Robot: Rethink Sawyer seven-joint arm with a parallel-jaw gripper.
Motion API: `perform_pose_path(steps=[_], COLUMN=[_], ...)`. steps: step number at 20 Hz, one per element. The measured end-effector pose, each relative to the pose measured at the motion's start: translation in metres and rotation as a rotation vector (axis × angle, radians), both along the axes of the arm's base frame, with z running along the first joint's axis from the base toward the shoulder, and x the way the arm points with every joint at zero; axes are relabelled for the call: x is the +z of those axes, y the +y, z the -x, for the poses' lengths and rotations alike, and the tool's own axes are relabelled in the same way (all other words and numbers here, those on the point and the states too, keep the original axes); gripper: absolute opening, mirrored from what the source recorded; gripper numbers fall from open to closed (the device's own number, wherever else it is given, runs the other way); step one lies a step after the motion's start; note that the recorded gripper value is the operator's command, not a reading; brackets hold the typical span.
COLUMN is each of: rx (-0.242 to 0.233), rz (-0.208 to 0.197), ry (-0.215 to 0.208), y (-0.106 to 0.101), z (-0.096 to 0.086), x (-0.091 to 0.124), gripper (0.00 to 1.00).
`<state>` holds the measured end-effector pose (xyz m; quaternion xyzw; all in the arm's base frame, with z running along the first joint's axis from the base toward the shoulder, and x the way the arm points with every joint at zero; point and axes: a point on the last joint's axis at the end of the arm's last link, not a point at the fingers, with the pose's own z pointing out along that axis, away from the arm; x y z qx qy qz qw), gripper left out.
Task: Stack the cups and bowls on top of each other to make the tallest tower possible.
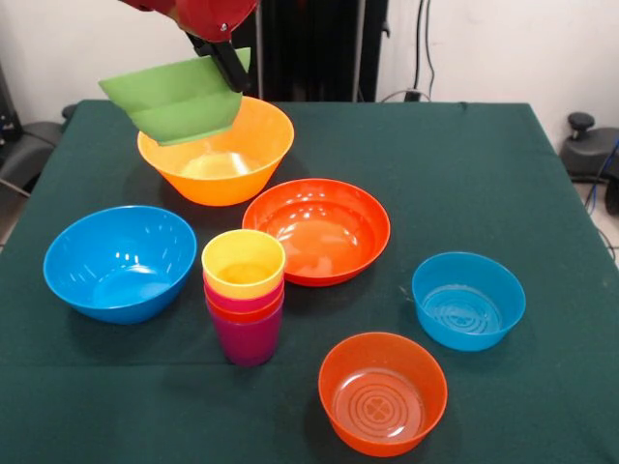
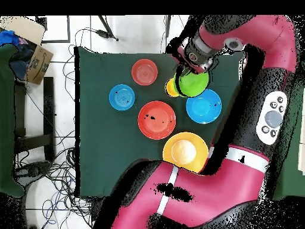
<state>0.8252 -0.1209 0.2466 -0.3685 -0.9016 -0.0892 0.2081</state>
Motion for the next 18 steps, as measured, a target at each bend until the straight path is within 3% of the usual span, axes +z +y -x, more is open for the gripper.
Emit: perform_pose_path(steps=[10, 18], rx=[0.034, 0.059], rz=[0.045, 0.061], ry=[0.071, 0.052], y=[-0.003, 0.006], z=[0.005, -0.005], x=[0.025, 0.029], gripper=[0.0, 0.0])
